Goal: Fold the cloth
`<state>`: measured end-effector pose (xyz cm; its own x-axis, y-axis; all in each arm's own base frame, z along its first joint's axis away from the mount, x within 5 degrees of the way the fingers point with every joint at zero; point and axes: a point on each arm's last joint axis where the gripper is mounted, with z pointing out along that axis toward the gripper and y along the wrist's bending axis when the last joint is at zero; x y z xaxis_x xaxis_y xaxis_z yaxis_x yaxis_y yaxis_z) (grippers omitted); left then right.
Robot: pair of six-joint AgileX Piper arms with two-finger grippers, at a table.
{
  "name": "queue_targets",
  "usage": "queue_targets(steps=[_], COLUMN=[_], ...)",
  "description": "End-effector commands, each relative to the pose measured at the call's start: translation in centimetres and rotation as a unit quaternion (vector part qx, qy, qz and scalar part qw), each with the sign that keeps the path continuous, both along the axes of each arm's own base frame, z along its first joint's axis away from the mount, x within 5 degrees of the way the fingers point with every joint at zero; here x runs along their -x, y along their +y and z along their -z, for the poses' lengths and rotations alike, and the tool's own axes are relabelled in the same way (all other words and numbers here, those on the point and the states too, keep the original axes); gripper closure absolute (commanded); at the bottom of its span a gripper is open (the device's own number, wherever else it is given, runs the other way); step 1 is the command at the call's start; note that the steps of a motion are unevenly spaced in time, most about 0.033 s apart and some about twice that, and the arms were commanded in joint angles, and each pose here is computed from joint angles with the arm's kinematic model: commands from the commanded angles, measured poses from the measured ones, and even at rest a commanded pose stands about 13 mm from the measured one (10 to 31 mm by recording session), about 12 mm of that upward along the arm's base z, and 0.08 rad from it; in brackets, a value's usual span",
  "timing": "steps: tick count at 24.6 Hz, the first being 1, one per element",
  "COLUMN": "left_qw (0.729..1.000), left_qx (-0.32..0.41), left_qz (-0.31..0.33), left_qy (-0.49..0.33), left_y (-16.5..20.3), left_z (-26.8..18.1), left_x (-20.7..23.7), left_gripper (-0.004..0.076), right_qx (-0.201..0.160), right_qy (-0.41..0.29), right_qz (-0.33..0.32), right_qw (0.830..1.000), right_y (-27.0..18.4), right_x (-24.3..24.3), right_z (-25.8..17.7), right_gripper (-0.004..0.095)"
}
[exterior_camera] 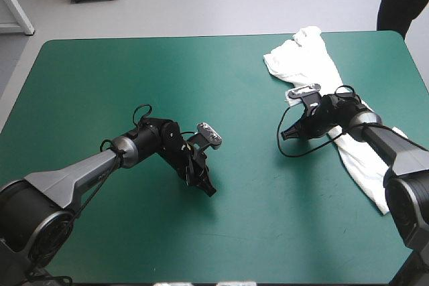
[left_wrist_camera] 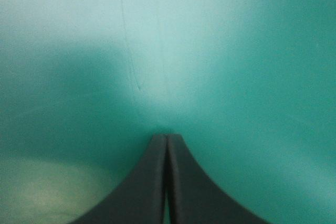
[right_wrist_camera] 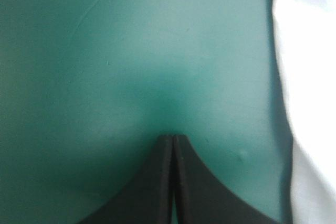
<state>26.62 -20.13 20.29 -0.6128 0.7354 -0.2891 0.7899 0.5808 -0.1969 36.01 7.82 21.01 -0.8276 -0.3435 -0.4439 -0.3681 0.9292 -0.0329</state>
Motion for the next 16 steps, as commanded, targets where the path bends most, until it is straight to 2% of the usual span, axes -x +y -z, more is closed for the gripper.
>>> queue_targets(steps=[1,11,14,16], left_qw=[1.000,1.000,1.000,1.000], left_qx=[-0.006,-0.006,-0.007,0.000], left_qz=[0.011,0.011,0.013,0.020], left_qy=[0.015,0.015,0.012,0.006], left_y=[0.0,0.0,0.0,-0.1], left_z=[-0.4,-0.4,-0.5,-2.1], left_x=[0.6,0.6,0.5,0.4], left_gripper=[0.0734,0.0734,0.0734,0.0734], right_qx=[-0.006,-0.005,0.006,0.023], right_qy=[-0.019,-0.019,-0.023,-0.014], right_qz=[-0.001,-0.001,-0.007,-0.016], right_qw=[1.000,1.000,1.000,1.000], right_y=[-0.1,-0.1,-0.2,-0.4], right_x=[0.1,0.1,0.0,0.1], right_z=[-1.7,-1.7,-1.9,-2.9], right_gripper=[0.0926,0.0925,0.0926,0.0925])
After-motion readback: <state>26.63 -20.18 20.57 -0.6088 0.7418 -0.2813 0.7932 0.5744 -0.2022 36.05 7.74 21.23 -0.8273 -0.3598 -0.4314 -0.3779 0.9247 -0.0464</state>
